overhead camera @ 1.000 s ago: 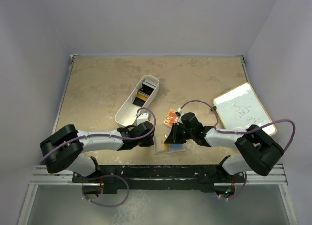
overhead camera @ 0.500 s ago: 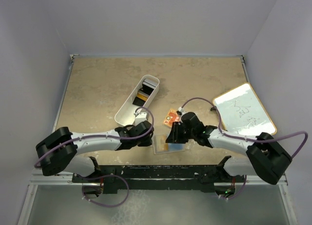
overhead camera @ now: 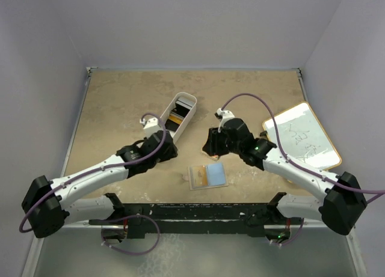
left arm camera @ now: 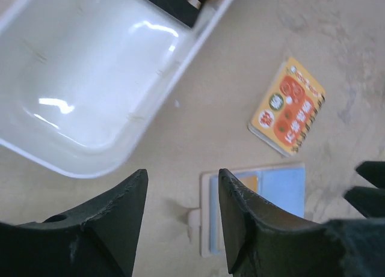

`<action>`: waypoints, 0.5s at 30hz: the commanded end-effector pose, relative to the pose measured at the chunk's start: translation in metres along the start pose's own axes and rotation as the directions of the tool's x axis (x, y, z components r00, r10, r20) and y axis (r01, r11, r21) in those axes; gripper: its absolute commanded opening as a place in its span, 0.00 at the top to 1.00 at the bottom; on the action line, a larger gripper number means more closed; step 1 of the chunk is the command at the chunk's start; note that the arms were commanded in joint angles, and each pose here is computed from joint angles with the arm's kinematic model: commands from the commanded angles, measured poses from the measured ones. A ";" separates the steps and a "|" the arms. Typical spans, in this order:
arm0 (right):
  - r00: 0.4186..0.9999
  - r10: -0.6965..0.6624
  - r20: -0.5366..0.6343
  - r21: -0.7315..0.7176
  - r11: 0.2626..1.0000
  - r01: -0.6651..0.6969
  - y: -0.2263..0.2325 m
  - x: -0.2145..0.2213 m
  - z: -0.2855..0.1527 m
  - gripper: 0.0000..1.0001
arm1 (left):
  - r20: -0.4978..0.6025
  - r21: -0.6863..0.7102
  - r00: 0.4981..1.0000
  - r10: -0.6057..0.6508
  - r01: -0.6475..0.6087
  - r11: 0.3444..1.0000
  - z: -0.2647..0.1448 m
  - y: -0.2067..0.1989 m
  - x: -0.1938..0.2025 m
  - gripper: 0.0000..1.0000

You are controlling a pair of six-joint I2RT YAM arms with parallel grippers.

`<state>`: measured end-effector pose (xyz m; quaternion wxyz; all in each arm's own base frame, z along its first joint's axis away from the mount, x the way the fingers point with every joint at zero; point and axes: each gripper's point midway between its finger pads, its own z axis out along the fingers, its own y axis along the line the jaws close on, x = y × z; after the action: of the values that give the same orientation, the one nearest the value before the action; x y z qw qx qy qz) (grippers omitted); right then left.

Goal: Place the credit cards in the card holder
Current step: Pick up the credit card from the storage box.

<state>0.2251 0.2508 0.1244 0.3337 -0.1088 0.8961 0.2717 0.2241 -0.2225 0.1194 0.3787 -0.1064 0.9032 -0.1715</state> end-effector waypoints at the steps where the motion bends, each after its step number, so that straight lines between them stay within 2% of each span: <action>1: 0.980 -0.170 0.106 0.075 0.984 0.162 0.003 -0.055 -0.003 0.52 | 0.084 -0.077 0.995 -0.047 0.053 0.996 -0.008 0.033 -0.044 0.51; 3: 0.965 -0.215 0.152 0.073 0.976 0.206 0.017 -0.085 0.000 0.50 | 0.102 -0.108 0.993 -0.063 0.074 0.991 -0.010 0.046 -0.054 0.49; 8: 0.928 -0.331 0.173 0.111 0.942 0.316 0.032 -0.131 0.026 0.47 | 0.111 -0.129 0.987 -0.114 0.128 0.983 -0.008 0.068 -0.064 0.48; 11: 0.891 -0.405 0.205 0.177 0.911 0.374 0.036 -0.166 0.041 0.46 | 0.117 -0.136 0.984 -0.137 0.153 0.979 -0.004 0.077 -0.067 0.48; 15: 0.839 -0.517 0.168 0.243 0.847 0.473 0.036 -0.192 0.069 0.43 | 0.119 -0.152 0.981 -0.155 0.173 0.973 -0.001 0.087 -0.066 0.49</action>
<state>0.3568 0.3155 0.1998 0.4590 -0.2282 0.8428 0.1639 0.2627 -0.1244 0.1294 0.3985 -0.2227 0.8825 -0.1132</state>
